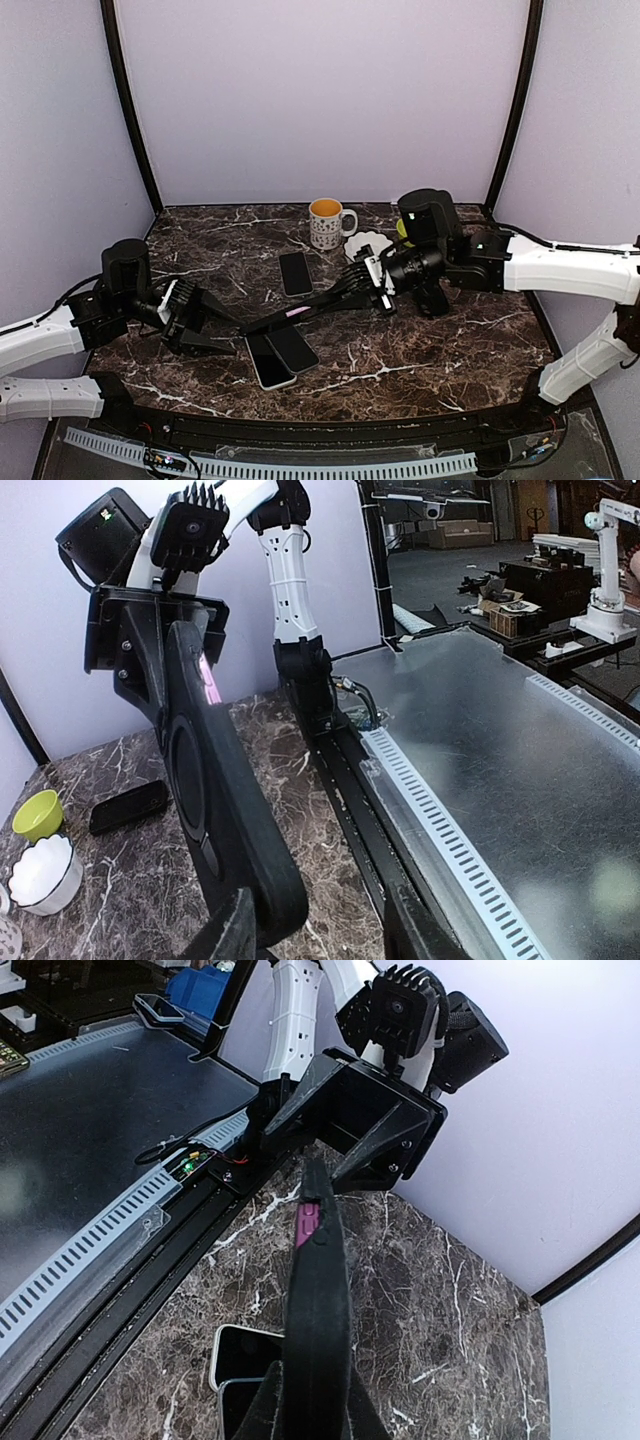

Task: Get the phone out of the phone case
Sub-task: Remove the top left corner of the phone case.

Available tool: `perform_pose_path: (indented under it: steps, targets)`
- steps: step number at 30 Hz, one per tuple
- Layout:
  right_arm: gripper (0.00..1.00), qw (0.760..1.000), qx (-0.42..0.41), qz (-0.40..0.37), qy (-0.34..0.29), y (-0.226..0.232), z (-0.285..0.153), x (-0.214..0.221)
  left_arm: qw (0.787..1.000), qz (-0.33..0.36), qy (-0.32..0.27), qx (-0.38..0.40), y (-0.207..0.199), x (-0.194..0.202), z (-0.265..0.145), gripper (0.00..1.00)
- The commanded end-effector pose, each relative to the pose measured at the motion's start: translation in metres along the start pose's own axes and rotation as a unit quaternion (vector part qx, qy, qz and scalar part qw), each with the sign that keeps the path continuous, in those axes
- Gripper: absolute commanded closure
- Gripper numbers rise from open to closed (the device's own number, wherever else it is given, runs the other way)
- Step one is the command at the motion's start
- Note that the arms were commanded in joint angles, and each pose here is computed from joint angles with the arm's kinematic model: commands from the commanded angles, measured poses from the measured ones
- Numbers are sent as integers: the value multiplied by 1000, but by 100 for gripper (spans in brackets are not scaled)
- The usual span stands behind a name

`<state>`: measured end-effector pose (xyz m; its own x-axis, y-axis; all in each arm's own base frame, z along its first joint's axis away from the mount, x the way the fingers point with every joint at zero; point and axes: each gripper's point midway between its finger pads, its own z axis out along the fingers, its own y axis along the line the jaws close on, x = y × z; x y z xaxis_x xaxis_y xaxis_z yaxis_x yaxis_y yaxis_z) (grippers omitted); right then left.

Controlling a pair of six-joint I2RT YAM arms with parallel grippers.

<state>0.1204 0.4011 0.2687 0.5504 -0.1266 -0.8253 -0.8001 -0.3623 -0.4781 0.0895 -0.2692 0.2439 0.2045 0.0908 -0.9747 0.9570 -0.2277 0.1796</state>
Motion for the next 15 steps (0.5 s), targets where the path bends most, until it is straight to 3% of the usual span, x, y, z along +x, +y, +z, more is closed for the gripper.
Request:
perform_pose_path:
  steps: [1, 15]
  targets:
    - [100, 998, 7, -43, -39, -14, -1, -30, 1000, 5, -10, 5, -3, -1, 1, 54]
    - [100, 998, 5, -51, -43, -16, 7, -34, 1000, 2, -11, 12, -5, 1, 3, 61]
